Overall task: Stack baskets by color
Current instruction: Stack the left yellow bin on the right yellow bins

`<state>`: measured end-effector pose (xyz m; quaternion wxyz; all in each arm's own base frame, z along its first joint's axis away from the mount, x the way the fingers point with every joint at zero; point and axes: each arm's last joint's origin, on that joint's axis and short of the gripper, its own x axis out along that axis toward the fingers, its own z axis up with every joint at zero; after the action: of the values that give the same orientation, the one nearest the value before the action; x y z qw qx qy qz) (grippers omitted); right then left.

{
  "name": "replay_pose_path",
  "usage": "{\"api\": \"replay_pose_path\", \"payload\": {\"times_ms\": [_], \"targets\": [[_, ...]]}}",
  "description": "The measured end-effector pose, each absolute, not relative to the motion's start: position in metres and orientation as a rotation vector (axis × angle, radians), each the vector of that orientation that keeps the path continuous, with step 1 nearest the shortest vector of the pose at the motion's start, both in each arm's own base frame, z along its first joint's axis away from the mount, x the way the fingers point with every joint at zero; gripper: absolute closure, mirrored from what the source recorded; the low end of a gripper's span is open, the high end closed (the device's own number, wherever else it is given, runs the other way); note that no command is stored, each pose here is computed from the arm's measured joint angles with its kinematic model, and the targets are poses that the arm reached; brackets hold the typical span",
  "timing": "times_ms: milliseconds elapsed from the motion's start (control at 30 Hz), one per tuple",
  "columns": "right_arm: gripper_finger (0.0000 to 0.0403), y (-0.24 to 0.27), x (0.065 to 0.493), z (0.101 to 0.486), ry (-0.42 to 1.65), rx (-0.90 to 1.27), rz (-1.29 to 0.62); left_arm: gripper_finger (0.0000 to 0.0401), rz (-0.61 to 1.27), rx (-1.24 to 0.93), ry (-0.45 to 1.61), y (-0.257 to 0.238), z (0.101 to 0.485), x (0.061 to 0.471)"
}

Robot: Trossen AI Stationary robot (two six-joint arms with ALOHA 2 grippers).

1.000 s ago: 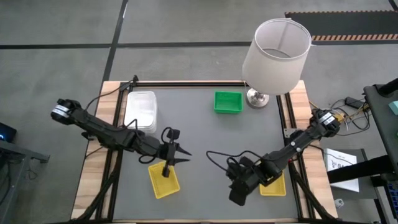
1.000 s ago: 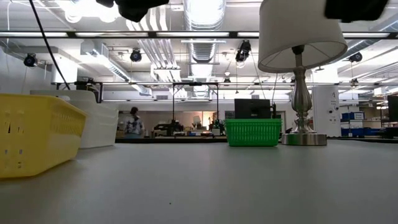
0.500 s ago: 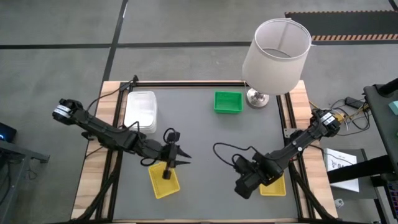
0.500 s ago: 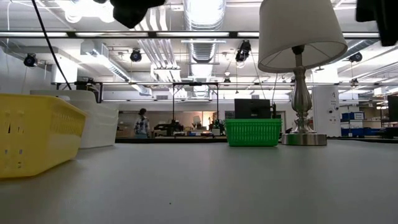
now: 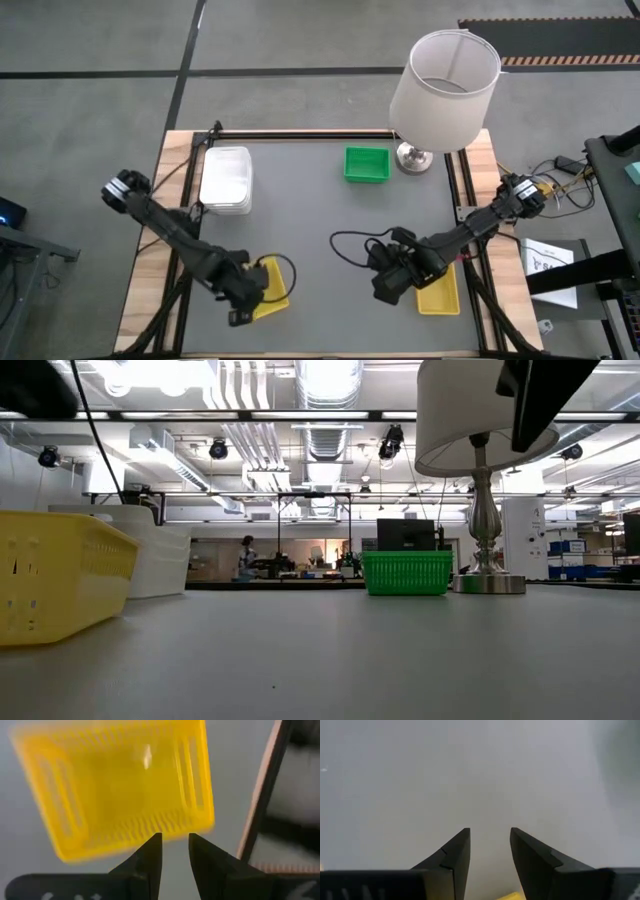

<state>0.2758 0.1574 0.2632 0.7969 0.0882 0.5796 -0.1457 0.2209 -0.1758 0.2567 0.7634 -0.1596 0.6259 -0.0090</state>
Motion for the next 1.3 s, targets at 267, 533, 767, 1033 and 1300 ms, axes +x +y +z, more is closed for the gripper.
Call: {"api": "replay_pose_path", "payload": {"times_ms": [267, 533, 767, 1033, 1300], "targets": [[0.0267, 0.154, 0.278, 0.263, 1.250, 0.152, -0.292, 0.0322, -0.323, 0.004, 1.501, -0.209, 0.229, 0.208], [0.0265, 0.154, 0.278, 0.263, 1.250, 0.152, -0.292, 0.0322, -0.376, 0.248, 1.392, -0.213, 0.227, 0.212], [0.0271, 0.154, 0.278, 0.263, 1.249, 0.160, -0.297, 0.0301, -0.420, 0.385, 1.375, -0.209, 0.223, 0.211], [0.0262, 0.154, 0.278, 0.263, 1.248, 0.160, -0.297, 0.0208, -0.519, 0.567, 1.349, -0.206, 0.212, 0.209], [0.0270, 0.163, 0.274, 0.258, 1.217, 0.103, -0.278, 0.0220, -0.493, 0.653, 1.240, -0.205, 0.199, 0.212]]}}
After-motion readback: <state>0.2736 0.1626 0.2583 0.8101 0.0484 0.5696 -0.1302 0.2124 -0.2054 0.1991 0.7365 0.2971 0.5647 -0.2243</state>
